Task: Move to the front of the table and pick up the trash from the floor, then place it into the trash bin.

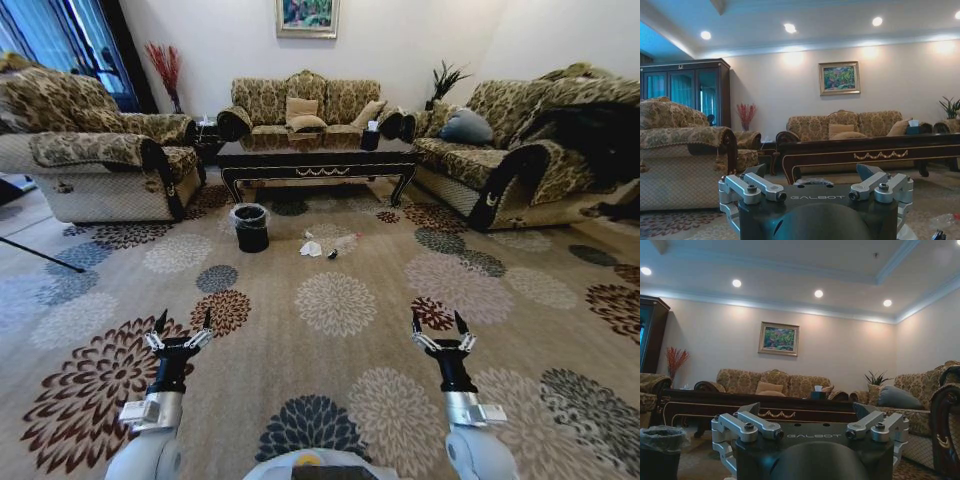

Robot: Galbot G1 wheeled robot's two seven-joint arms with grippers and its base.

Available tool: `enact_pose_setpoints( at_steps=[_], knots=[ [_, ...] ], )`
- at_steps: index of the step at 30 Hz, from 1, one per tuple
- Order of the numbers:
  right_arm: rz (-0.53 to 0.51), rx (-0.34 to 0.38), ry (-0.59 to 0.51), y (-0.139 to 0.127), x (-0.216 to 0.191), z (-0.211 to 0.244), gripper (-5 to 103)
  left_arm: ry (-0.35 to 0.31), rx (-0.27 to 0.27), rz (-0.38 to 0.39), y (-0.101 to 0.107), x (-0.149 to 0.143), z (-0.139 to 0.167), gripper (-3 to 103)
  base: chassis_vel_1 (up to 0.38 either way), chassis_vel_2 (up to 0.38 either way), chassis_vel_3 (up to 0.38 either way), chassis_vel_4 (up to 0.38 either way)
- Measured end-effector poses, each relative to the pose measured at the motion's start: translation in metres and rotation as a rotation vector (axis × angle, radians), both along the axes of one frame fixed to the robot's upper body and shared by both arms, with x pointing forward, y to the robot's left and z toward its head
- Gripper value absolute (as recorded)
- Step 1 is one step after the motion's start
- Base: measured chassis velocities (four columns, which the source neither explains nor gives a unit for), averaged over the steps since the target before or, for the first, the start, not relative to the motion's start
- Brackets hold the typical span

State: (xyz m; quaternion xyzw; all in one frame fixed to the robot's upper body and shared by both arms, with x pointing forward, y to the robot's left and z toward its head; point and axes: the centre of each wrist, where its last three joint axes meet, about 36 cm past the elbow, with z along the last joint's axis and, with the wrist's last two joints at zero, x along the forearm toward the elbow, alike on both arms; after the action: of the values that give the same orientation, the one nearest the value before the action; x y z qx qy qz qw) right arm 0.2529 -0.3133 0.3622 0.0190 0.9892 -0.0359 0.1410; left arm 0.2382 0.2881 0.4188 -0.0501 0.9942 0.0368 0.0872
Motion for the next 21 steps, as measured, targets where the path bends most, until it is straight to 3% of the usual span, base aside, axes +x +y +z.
enact_pose_setpoints(
  at_steps=[11,21],
  knots=[
    [0.038,0.008,-0.014,0.0048,0.0003,-0.0045,100,0.001,0.011,0.007,0.0007,-0.0064,0.0005,100,-0.041,0.032,0.032,-0.032],
    [0.046,0.01,-0.015,0.0064,0.001,-0.0056,100,0.001,0.013,0.011,0.0023,-0.0084,-0.0013,100,-0.185,0.19,0.196,-0.186]
  ],
)
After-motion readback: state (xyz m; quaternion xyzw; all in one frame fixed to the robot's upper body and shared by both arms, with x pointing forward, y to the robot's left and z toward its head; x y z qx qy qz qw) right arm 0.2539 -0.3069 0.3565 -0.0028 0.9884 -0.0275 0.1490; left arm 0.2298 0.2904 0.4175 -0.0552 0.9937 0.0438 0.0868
